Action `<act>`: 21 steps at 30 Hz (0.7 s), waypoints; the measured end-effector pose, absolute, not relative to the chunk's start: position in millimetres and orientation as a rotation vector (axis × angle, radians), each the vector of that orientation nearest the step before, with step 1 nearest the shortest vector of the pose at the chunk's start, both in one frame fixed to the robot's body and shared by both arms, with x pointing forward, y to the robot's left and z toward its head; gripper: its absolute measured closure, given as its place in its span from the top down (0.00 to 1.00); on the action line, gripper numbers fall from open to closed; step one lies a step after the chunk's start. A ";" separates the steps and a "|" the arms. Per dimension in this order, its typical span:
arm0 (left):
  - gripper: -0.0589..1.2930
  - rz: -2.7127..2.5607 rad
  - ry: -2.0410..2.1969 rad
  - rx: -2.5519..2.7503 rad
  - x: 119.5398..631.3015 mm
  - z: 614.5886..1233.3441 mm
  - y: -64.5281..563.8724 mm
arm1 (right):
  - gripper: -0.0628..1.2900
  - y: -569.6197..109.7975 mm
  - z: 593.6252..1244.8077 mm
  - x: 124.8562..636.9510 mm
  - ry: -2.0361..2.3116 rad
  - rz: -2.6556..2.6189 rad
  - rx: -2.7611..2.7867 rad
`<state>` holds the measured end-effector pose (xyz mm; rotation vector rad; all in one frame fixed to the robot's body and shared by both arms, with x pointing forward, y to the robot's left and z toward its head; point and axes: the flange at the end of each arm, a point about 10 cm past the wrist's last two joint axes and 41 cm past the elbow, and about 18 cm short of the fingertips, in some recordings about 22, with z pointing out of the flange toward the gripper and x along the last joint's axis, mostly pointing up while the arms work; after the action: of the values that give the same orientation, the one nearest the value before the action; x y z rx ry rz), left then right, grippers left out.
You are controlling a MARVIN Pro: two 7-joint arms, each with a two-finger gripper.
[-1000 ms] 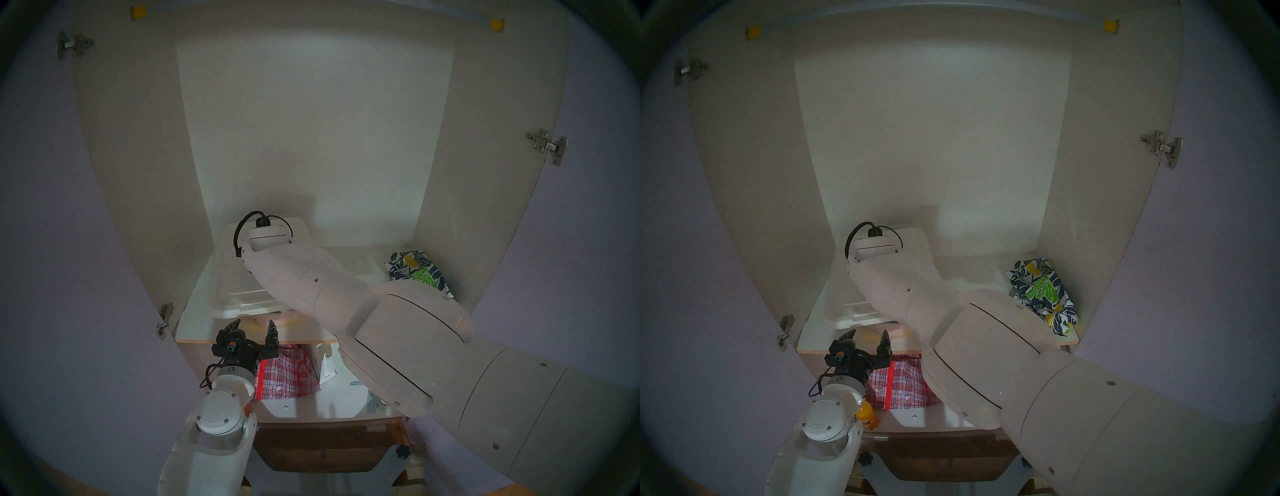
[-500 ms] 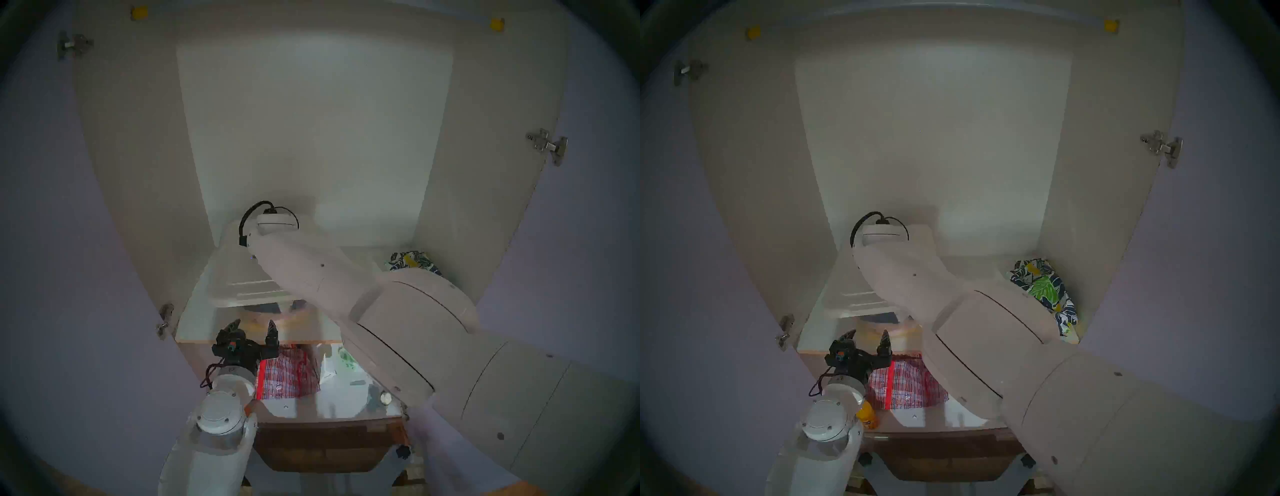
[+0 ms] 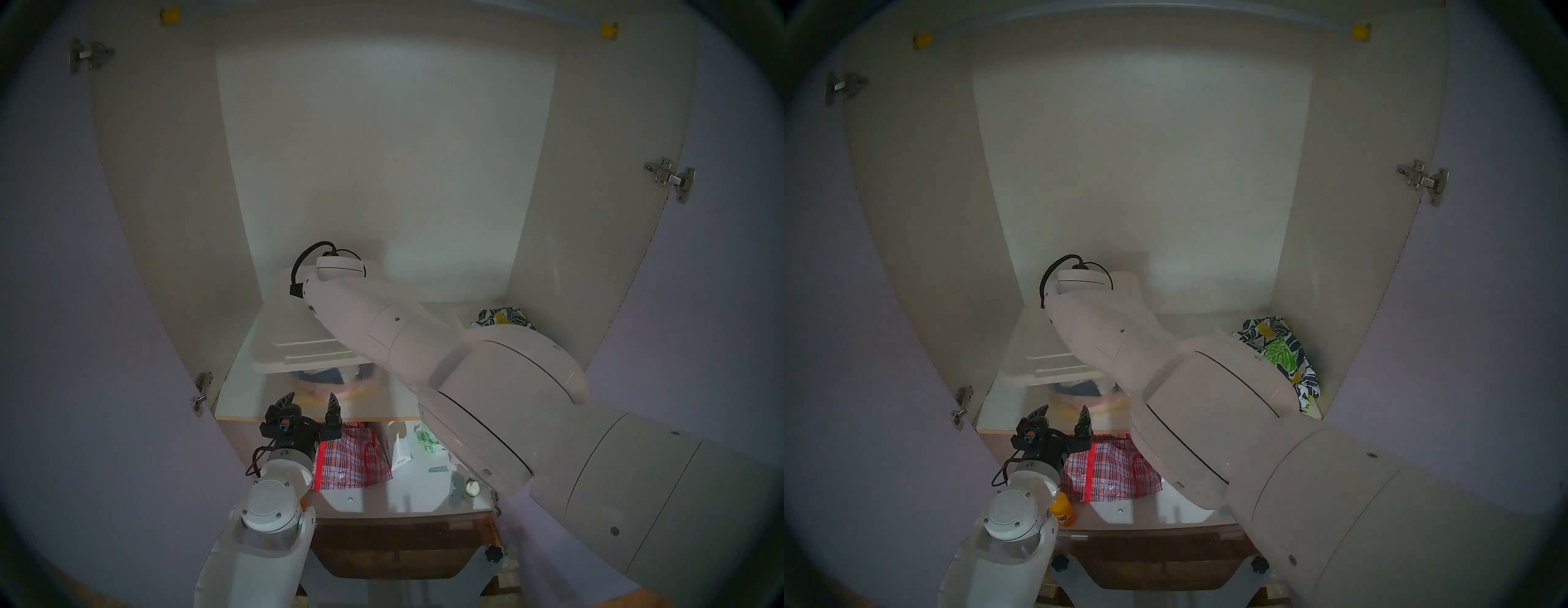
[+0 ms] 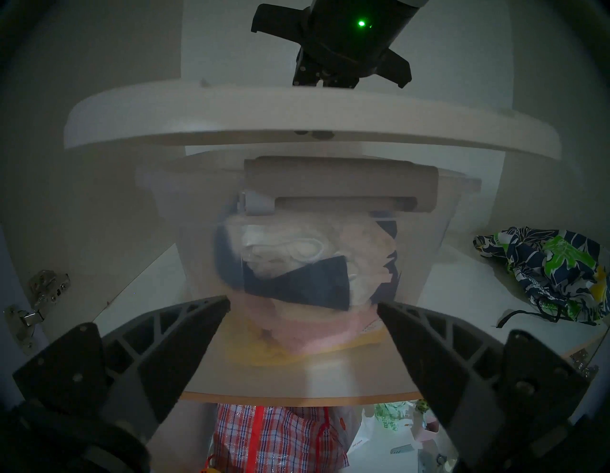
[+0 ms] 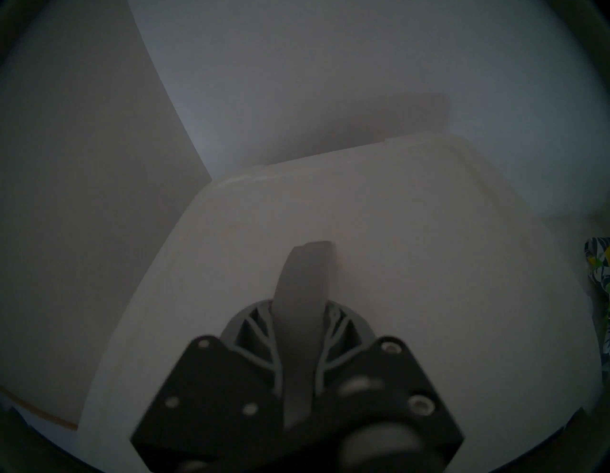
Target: Take clothing out of the storage bin and put the lid back on the bin
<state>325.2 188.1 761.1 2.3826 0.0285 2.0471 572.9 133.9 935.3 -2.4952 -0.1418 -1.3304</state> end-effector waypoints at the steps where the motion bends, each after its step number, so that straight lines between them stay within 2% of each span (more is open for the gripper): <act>1: 0.94 2.046 0.029 2.384 325.3 760.8 188.1 | 0.12 133.9 934.5 572.6 -0.141 -1.326 -2.494; 21: 0.94 2.042 0.038 2.396 326.5 757.5 188.0 | 0.12 135.0 913.4 565.7 -0.181 -1.296 -2.513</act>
<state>326.5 188.0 757.5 2.3956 0.0376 2.0419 565.7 135.0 913.4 -2.5134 -0.1813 -1.2959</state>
